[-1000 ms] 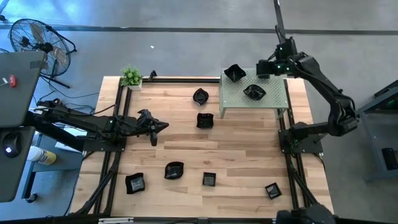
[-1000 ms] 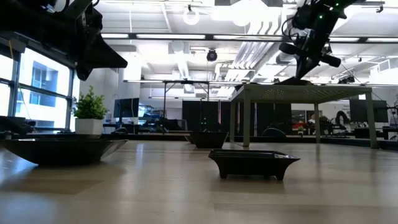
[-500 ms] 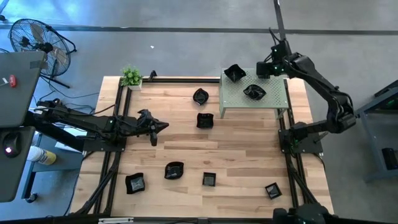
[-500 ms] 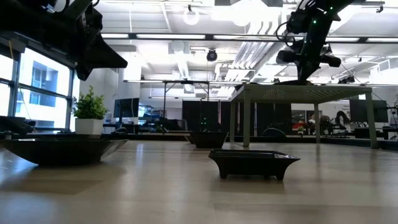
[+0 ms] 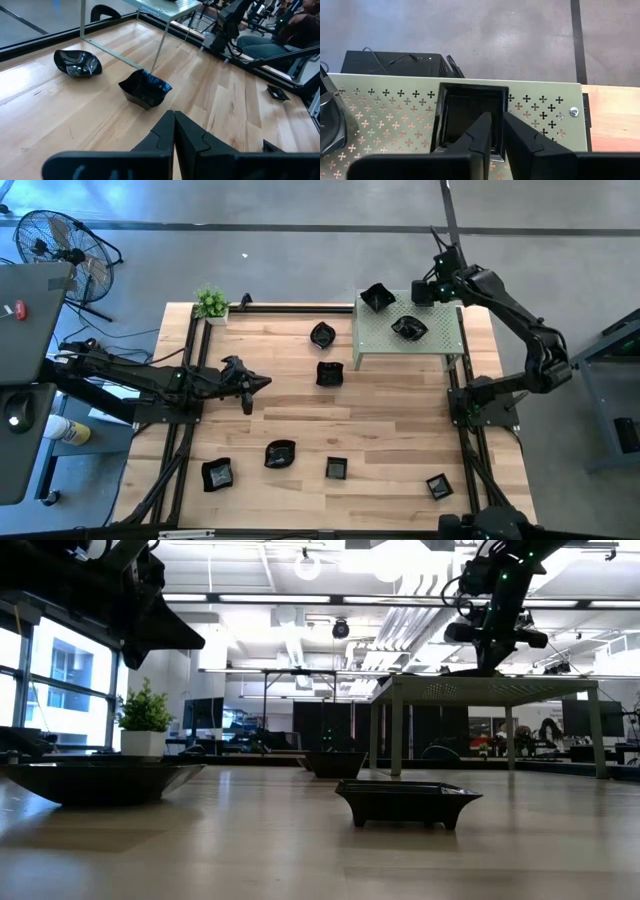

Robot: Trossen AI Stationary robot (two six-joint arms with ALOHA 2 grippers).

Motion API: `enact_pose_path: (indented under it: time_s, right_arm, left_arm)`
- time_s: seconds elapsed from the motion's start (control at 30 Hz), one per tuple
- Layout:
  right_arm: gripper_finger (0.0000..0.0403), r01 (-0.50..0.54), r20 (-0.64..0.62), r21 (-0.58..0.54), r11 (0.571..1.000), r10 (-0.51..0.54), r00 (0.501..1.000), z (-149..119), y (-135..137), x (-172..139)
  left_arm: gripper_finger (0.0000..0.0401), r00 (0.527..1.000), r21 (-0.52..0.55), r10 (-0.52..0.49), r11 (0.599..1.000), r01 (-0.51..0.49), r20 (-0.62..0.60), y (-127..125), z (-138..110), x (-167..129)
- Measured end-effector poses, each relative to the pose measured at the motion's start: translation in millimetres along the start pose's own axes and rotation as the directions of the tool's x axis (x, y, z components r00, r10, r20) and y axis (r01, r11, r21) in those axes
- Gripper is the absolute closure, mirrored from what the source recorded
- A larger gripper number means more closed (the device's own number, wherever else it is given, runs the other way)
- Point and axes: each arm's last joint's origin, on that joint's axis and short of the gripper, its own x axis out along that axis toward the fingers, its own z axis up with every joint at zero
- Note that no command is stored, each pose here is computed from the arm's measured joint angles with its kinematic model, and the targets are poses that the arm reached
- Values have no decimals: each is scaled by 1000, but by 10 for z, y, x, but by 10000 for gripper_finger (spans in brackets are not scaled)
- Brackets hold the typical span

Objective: Pick & Place Mini shaped plates
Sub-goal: Stack the square plate on top of the square plate on the shelf, then stack the leaf-shaped plate on top of the leaf-shaped plates on the shelf

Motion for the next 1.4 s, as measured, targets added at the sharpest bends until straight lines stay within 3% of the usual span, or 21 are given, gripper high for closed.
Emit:
enact_pose_path:
  time_s: [0.27, 0.4, 0.53, 0.63, 0.77, 0.9, 1.17, 1.4]
  right_arm:
    - [354, -22, -5, -10, 1000, 22, 1000, -4, 1, -17]
    - [388, -133, 3, -87, 987, 133, 991, -37, 17, -184]
    - [396, -255, 37, -218, 942, 269, 962, -185, 149, -442]
    - [399, -382, 78, -284, 879, 418, 905, -394, 295, -544]
    - [399, -562, 121, -333, 757, 626, 771, -735, 457, -622]
    - [401, -649, 141, -350, 675, 723, 676, -1037, 512, -718]
    - [401, -679, 192, -401, 614, 782, 593, -1281, 452, -1022]
    - [401, -699, 203, -432, 569, 817, 540, -1324, 376, -1157]
  left_arm:
    - [401, 1000, 0, 0, 1000, 0, 1, 0, 1, 0]
    - [400, 1000, -15, -3, 1000, 3, 5, -3, 5, 0]
    - [401, 1000, -63, -17, 998, 17, -5, -6, 1, 0]
    - [401, 999, -86, -32, 996, 30, -16, -9, -5, 0]
    - [401, 999, -110, -31, 993, 29, -15, -9, -4, 0]
    - [401, 998, -118, -46, 992, 41, -43, -9, -20, -1]
    - [400, 949, -37, -8, 999, -4, -316, -111, 59, 44]
    - [386, 849, -123, -42, 992, -27, -527, -229, -82, 300]
